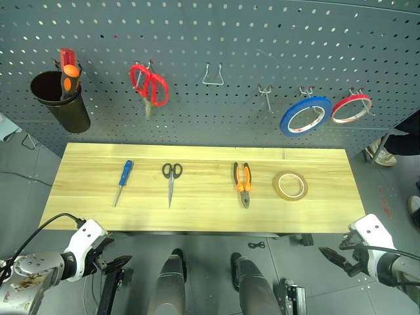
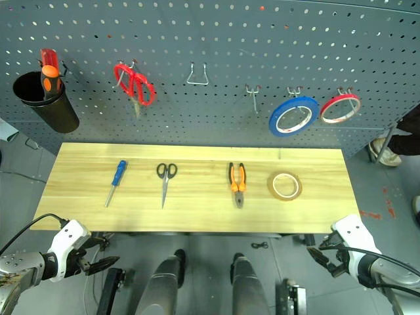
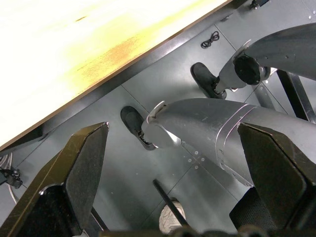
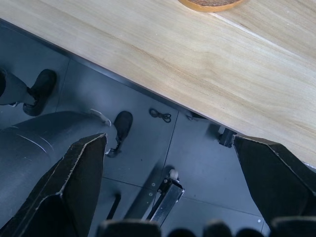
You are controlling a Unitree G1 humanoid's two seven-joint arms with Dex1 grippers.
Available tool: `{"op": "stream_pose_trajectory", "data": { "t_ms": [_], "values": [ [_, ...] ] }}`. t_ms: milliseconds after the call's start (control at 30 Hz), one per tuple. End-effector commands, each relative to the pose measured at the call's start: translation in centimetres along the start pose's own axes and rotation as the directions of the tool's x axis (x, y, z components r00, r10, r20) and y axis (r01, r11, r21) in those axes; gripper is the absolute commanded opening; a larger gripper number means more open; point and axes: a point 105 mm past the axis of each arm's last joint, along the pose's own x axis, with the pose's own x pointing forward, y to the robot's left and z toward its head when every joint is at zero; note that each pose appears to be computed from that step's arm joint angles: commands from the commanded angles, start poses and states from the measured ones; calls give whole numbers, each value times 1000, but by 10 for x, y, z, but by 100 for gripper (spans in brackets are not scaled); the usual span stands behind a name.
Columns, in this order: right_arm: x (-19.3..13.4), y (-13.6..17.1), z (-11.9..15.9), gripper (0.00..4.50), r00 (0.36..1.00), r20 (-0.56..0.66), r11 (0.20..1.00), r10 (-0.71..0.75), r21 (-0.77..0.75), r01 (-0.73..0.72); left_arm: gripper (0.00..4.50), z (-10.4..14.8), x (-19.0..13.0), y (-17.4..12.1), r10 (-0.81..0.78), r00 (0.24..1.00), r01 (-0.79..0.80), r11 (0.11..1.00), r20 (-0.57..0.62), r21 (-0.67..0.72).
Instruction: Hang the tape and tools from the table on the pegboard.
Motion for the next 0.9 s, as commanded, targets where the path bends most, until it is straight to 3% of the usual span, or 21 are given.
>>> {"op": "stream_pose_trajectory", "data": {
  "t_ms": [33, 200, 500, 700, 900],
  "values": [
    [-4, -7, 1, 450, 1000, 1, 1000, -26, -13, 26, 443, 0, -1, 0, -5, 1000, 5, 1000, 12, 1],
    [0, -11, 8, 450, 999, 18, 999, -30, -31, 30, 443, 11, 1, -11, -58, 996, 59, 998, 71, -12],
    [13, -10, 37, 450, 998, 45, 990, 52, -130, -46, 443, 80, -5, -76, -313, 913, 298, 950, 263, 98],
    [48, -16, 67, 450, 990, 68, 965, 127, -240, -107, 443, 125, 8, -120, -474, 799, 411, 879, 370, 240],
    [89, -19, 94, 450, 980, 91, 949, 176, -279, -145, 443, 159, 25, -138, -481, 717, 409, 877, 504, 253]
  ]
}}
